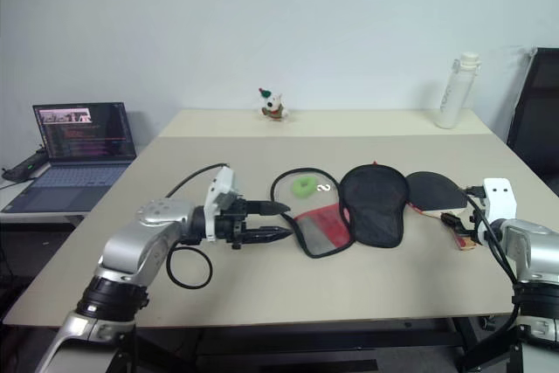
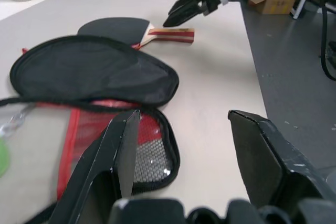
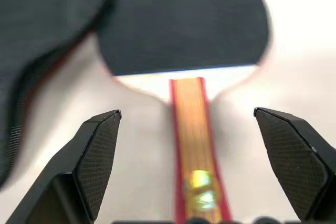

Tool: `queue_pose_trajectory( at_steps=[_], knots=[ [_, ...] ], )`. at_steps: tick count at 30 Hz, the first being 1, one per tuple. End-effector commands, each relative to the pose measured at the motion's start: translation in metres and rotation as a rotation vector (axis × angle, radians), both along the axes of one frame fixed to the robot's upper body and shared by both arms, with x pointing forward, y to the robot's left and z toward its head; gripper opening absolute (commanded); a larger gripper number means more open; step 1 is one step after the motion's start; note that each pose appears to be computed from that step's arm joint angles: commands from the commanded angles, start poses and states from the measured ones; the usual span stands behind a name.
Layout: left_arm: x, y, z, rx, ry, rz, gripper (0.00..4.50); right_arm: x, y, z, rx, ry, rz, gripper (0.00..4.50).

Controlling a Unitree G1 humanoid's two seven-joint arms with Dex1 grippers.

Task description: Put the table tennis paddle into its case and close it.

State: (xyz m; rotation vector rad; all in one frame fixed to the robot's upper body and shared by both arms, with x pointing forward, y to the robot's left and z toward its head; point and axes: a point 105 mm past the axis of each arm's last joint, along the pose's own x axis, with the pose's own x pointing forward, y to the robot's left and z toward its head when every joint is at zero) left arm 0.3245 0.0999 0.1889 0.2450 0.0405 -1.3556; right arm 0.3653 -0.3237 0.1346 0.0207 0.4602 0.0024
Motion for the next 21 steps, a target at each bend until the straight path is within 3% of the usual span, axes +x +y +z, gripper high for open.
queue_pose_trajectory(
  at_steps=[1,7,15,19,21],
  knots=[
    [0.002,-0.002,0.009,-0.003,-0.036,-0.015,2.93,0.009,0.001,0.005,0.049,-0.048,-0.027,4.47],
    [0.004,0.001,0.008,0.002,-0.033,-0.008,2.93,0.031,0.018,-0.013,0.013,-0.01,0.026,4.47],
    [0.004,0.006,0.007,0.008,-0.037,0.015,2.93,0.043,0.007,-0.023,-0.08,0.034,0.027,4.47],
    [0.003,0.009,0.006,0.009,-0.035,0.027,2.93,0.043,0.004,-0.026,-0.078,0.043,0.008,3.63],
    [0.002,0.01,0.005,0.01,-0.034,0.03,2.93,0.043,0.003,-0.027,-0.077,0.043,0.004,2.97]
  ],
)
